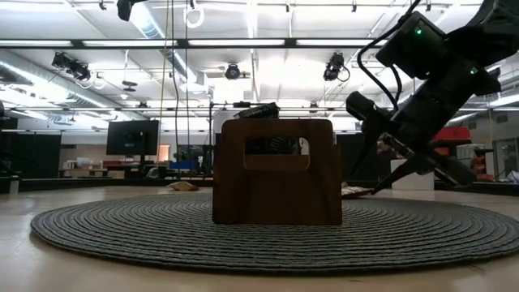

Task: Pick & Place Tea
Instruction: Put the brown tea bag into the bottom section of the wooden organizer

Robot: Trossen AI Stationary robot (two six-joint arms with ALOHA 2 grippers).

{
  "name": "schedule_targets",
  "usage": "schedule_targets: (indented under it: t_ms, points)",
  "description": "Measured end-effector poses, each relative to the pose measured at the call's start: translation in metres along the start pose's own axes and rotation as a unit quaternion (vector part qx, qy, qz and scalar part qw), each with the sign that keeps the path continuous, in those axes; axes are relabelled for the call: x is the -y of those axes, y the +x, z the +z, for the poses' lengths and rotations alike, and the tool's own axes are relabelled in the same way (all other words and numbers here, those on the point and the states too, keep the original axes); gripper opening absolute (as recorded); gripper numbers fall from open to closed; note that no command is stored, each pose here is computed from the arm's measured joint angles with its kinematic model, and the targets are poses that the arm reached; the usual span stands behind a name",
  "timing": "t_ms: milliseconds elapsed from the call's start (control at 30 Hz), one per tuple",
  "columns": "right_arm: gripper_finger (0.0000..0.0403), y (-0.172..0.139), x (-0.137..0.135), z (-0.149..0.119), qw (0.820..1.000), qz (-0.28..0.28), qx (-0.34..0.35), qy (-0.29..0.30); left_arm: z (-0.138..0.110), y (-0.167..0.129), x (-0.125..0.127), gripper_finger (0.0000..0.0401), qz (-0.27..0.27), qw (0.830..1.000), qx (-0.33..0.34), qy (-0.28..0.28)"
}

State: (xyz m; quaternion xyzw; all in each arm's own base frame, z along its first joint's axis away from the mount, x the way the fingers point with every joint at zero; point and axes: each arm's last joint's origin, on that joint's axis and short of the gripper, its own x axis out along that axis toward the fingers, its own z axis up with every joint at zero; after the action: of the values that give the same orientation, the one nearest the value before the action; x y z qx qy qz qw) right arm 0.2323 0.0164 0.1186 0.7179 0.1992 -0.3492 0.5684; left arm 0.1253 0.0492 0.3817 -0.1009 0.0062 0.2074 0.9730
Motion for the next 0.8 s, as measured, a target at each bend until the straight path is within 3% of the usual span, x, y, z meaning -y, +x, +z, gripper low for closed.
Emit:
schedule_targets:
  t_ms: [267,400,567,667,800]
  points:
    - [0.0178,0.001,-0.002,0.004,1.0,0.003,0.001,-0.027,-0.001,0.0,0.0,0.0064,0.001,1.0,-0.004,0.0]
    - [0.0178,0.001,-0.01,0.008,0.998,0.034,0.004,-0.051,-0.001,0.0,0.0,0.0064,0.001,1.0,-0.004,0.001]
    - [0.0176,0.005,-0.009,0.014,0.998,0.024,0.014,-0.056,-0.001,0.0,0.0,0.0064,0.001,1.0,-0.004,0.001]
    - [0.0159,0.011,-0.007,0.016,0.998,0.02,0.003,-0.061,-0.001,0.0,0.0,0.0064,0.001,1.0,-0.004,0.001]
    - [0.0106,0.017,-0.009,0.014,0.997,0.034,-0.013,-0.064,-0.001,0.0,0.0,0.0064,0.001,1.0,-0.004,0.001]
